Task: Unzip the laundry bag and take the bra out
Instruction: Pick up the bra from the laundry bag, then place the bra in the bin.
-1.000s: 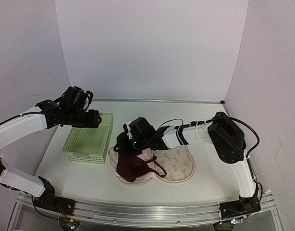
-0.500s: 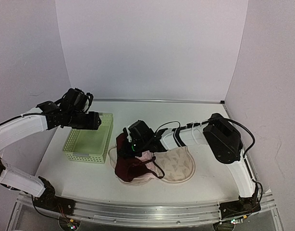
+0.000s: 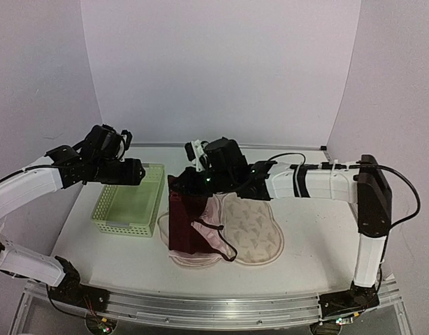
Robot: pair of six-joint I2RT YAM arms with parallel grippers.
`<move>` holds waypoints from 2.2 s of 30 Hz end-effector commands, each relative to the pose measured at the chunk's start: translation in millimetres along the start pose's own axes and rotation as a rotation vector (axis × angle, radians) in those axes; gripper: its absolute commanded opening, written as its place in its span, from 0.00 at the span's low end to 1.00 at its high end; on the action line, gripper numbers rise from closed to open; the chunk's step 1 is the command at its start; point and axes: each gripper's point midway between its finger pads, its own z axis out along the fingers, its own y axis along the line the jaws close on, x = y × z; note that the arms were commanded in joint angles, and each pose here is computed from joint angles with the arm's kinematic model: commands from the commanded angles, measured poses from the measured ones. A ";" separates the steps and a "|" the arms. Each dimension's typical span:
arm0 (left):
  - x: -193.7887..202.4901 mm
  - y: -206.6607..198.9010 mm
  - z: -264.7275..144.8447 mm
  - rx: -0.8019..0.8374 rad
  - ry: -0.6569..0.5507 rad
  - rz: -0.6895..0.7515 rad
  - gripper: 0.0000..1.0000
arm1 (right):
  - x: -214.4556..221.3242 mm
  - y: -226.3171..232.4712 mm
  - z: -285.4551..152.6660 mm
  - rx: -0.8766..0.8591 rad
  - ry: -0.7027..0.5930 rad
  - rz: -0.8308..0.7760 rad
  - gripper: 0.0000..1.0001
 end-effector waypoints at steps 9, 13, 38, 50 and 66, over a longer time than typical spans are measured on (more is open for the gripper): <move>-34.5 16.9 -27.3 -0.068 -0.100 -0.007 0.62 | -70.5 81.5 -73.6 -0.139 -0.226 -0.166 0.00; -37.2 42.8 -26.5 -0.161 -0.098 -0.022 0.62 | -83.1 98.1 -89.5 -0.166 -0.265 -0.202 0.00; -43.2 108.1 -74.4 -0.384 -0.151 -0.066 0.65 | -168.9 207.0 -111.1 -0.345 -0.456 -0.362 0.00; -32.3 93.7 -102.1 -0.241 -0.184 -0.100 0.98 | -190.9 231.1 -86.7 -0.447 -0.523 -0.377 0.00; -61.8 95.6 -184.4 -0.178 -0.423 -0.179 1.00 | -197.3 221.7 -42.0 -0.604 -0.711 -0.357 0.00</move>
